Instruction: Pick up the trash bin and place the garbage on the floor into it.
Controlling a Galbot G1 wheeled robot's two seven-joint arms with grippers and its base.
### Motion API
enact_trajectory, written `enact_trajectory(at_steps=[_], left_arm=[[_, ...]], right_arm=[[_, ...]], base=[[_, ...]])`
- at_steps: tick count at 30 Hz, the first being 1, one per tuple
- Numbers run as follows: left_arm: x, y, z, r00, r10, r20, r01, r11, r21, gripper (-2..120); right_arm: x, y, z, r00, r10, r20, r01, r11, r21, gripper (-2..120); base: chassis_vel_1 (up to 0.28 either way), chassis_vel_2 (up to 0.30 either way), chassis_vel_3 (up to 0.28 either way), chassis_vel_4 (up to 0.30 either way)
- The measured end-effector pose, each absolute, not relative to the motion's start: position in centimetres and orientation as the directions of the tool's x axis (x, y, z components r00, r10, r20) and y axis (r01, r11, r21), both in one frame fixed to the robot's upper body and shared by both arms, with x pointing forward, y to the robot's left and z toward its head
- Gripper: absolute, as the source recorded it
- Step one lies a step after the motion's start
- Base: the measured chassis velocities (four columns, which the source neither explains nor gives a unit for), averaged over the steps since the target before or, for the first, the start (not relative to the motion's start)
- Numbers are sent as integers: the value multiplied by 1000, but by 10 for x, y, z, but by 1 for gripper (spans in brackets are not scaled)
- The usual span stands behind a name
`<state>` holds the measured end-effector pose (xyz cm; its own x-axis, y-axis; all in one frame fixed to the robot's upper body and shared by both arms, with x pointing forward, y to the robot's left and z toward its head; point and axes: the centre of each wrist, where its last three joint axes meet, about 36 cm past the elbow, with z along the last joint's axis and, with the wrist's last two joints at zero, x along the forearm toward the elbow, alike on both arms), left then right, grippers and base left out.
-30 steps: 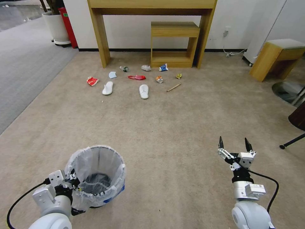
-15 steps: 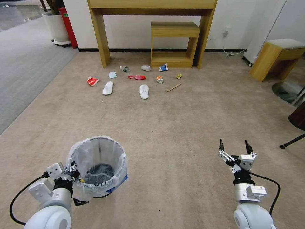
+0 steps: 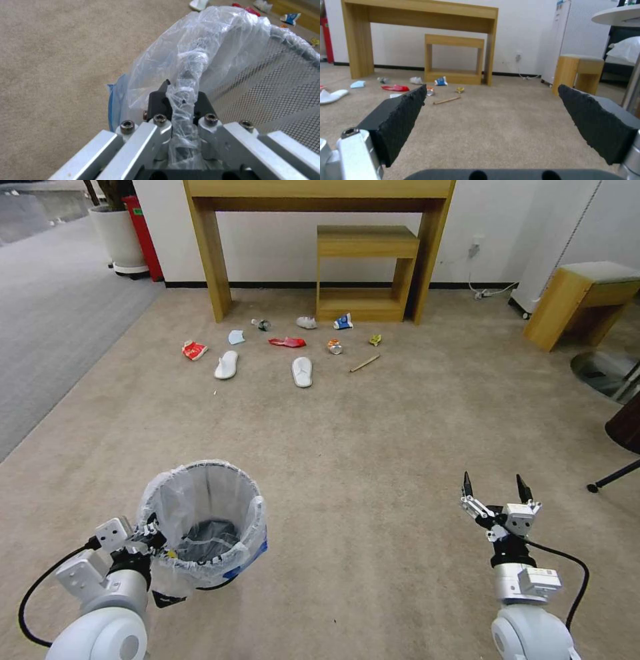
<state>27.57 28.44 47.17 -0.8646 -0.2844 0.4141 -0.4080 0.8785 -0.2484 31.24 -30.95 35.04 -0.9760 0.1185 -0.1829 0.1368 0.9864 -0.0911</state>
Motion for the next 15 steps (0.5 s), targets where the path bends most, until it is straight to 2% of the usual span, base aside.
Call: enact_trajectory(at_steps=[15], left_arm=[[277, 286, 469, -864, -287, 414, -410, 878, -248, 3]], right_arm=[[315, -309, 346, -976, 121, -182, 140, 986, -94, 100]], base=[[2, 2, -2, -4]])
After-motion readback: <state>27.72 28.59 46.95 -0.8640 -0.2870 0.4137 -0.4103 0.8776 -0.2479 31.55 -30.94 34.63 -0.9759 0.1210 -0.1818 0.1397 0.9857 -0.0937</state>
